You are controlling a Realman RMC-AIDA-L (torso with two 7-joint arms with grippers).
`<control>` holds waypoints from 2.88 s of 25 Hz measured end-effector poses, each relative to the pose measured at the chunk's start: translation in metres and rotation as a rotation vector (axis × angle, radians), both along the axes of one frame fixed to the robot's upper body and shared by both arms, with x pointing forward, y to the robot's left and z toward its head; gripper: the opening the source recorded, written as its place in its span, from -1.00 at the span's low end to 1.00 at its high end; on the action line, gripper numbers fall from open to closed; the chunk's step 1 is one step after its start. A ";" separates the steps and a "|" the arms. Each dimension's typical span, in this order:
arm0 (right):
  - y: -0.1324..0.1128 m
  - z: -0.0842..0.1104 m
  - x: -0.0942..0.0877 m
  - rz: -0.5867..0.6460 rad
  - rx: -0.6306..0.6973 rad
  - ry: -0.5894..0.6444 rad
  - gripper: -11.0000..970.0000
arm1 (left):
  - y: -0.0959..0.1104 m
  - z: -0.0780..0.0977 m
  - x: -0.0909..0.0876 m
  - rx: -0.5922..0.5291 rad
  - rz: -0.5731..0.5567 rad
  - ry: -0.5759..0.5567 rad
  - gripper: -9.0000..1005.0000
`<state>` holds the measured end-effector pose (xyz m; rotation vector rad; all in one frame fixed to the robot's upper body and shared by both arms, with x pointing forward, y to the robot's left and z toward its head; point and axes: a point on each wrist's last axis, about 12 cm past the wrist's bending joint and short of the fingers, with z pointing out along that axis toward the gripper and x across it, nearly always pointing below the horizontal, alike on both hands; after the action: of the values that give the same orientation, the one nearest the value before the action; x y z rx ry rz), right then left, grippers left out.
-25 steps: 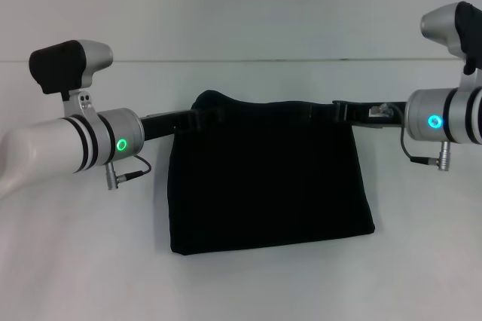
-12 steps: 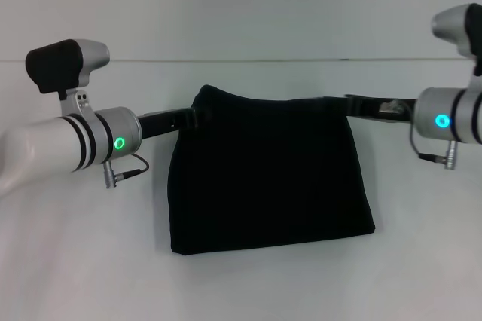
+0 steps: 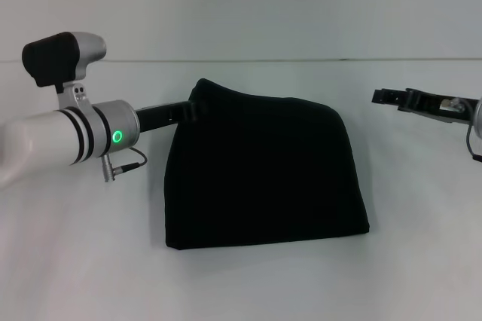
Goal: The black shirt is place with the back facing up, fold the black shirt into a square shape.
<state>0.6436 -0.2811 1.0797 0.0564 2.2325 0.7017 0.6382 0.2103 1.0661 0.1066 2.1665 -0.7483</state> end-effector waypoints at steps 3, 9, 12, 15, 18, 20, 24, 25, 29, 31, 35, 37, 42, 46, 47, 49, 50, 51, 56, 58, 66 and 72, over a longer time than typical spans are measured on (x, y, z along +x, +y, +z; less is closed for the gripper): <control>0.004 0.002 -0.002 0.058 0.003 -0.015 0.40 | -0.002 0.001 0.001 0.005 -0.010 -0.002 -0.76; 0.022 0.007 -0.006 0.185 0.012 -0.081 0.40 | -0.001 0.006 0.005 0.014 -0.014 -0.014 -0.76; 0.031 0.010 -0.007 0.248 0.020 -0.118 0.40 | -0.001 0.007 0.006 0.018 -0.014 -0.019 -0.76; 0.045 0.011 -0.008 0.311 0.012 -0.144 0.31 | 0.000 0.008 0.007 0.020 -0.014 -0.021 -0.76; 0.059 0.008 -0.008 0.356 -0.026 -0.173 0.17 | 0.000 0.007 0.007 0.022 -0.015 -0.021 -0.76; 0.069 0.004 -0.008 0.379 -0.062 -0.193 0.02 | 0.000 0.007 0.006 0.023 -0.017 -0.020 -0.76; 0.079 -0.003 -0.007 0.391 -0.108 -0.197 -0.30 | -0.003 0.005 0.005 0.032 -0.030 -0.017 -0.76; 0.081 -0.004 -0.007 0.395 -0.116 -0.195 -0.40 | -0.003 0.005 0.005 0.033 -0.031 -0.017 -0.76; 0.085 -0.012 -0.008 0.404 -0.173 -0.175 -0.71 | -0.003 0.004 0.005 0.043 -0.027 -0.016 -0.76; 0.087 -0.016 -0.008 0.403 -0.207 -0.167 -0.76 | -0.003 0.004 0.005 0.046 -0.029 -0.016 -0.76; 0.088 -0.021 -0.007 0.394 -0.265 -0.158 -0.87 | -0.003 0.003 0.005 0.054 -0.034 -0.014 -0.76; 0.088 -0.021 -0.005 0.389 -0.289 -0.160 -0.93 | -0.003 0.003 0.004 0.061 -0.038 -0.013 -0.76; 0.086 -0.021 -0.003 0.381 -0.325 -0.169 -0.96 | -0.002 0.001 0.004 0.068 -0.030 -0.008 -0.76; 0.080 -0.022 -0.002 0.347 -0.331 -0.175 -0.94 | -0.002 0.001 0.004 0.068 -0.028 -0.008 -0.76; 0.078 -0.022 -0.001 0.336 -0.329 -0.179 -0.94 | -0.002 0.001 0.004 0.068 -0.028 -0.009 -0.76; 0.073 -0.021 -0.001 0.300 -0.314 -0.198 -0.93 | -0.002 0.002 0.004 0.069 -0.029 -0.011 -0.75; 0.070 -0.020 -0.001 0.277 -0.300 -0.211 -0.92 | -0.002 0.002 0.005 0.070 -0.029 -0.012 -0.74; 0.067 -0.019 -0.001 0.255 -0.284 -0.228 -0.92 | -0.002 0.002 0.005 0.070 -0.029 -0.013 -0.73; 0.058 -0.016 -0.002 0.198 -0.226 -0.284 -0.89 | -0.002 0.004 0.006 0.071 -0.031 -0.019 -0.70; 0.057 -0.016 -0.002 0.197 -0.226 -0.286 -0.88 | -0.003 0.006 0.008 0.072 -0.033 -0.022 -0.68; 0.059 -0.016 -0.004 0.213 -0.209 -0.288 -0.84 | -0.007 0.014 0.015 0.080 -0.047 -0.045 -0.63; 0.059 -0.015 -0.004 0.214 -0.199 -0.290 -0.81 | -0.008 0.016 0.016 0.101 -0.064 -0.052 -0.58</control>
<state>0.6394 -0.2221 1.0642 -0.3659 2.0323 0.5561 0.6545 0.2026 1.0823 0.2465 2.1600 -0.6649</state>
